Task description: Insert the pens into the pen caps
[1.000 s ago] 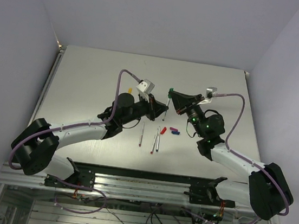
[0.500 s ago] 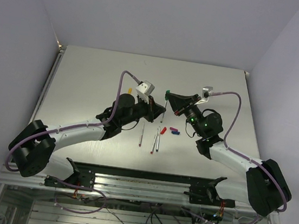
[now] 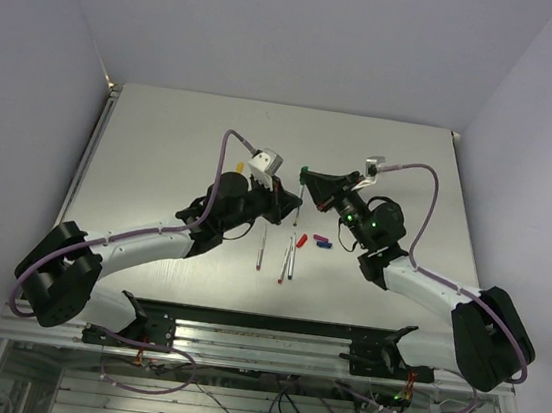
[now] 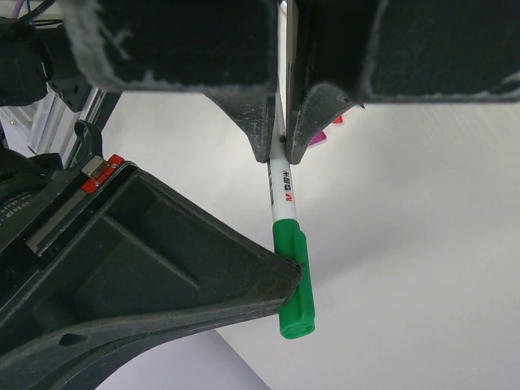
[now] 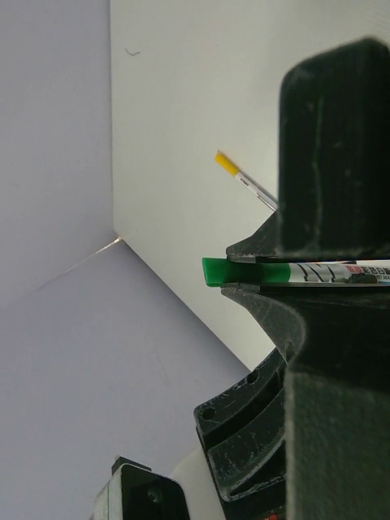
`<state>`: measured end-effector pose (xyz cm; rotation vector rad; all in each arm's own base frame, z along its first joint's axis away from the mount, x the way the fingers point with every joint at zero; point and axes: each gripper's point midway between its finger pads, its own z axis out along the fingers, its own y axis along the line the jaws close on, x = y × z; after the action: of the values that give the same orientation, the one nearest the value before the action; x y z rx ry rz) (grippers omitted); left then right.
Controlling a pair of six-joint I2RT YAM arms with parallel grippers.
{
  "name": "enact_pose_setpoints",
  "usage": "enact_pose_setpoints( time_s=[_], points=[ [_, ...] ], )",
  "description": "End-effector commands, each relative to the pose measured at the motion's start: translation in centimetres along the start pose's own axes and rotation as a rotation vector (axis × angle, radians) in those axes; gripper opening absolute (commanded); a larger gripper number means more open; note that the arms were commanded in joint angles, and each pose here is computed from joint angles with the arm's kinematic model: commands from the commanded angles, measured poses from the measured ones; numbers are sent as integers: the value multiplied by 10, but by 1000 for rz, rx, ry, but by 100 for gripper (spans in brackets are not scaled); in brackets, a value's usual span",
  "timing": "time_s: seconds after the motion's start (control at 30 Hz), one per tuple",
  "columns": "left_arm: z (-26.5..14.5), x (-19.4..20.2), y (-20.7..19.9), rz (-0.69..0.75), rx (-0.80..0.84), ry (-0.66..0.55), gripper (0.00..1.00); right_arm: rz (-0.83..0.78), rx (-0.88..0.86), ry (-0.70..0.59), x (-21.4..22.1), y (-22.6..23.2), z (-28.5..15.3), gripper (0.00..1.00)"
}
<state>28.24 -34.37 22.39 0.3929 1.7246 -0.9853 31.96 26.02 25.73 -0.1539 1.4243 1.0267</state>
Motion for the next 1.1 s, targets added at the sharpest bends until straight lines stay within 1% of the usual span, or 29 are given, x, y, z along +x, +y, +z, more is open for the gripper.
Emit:
enact_pose_setpoints(
  time_s=[0.0,0.13,0.17,0.27,0.3,0.4,0.47,0.6,0.7,0.77,0.83,0.9,1.07],
  points=[
    [-8,-102,-36,21,113,-337,7,-1,58,267,68,-17,-11,0],
    [-10,-100,-28,38,75,-325,7,-42,104,215,48,-22,-1,0],
    [-10,-97,-25,41,59,-315,7,-53,122,198,41,-23,1,3],
    [-7,-85,-17,44,29,-271,7,-102,143,123,13,-21,7,26],
    [-6,-79,-15,43,23,-254,7,-117,147,89,1,-18,9,33],
    [0,-59,-5,43,-6,-189,7,-147,149,-7,-34,-8,9,45],
    [4,-43,6,40,-41,-149,7,-170,137,-66,-55,0,7,51],
    [7,-16,37,61,-170,-82,7,-182,158,-114,-76,6,-6,53],
    [7,-7,71,100,-321,-43,7,-166,267,-85,-72,-12,-16,53],
    [9,-2,91,105,-374,-19,7,-134,416,-35,-62,-37,-25,53],
    [11,2,113,64,-397,-4,7,-114,562,23,-48,-62,-36,53],
    [12,7,141,24,-444,21,7,-104,666,84,-29,-82,-50,53],
    [15,32,192,64,-612,159,7,-85,731,162,1,-98,-66,53]
  ],
)
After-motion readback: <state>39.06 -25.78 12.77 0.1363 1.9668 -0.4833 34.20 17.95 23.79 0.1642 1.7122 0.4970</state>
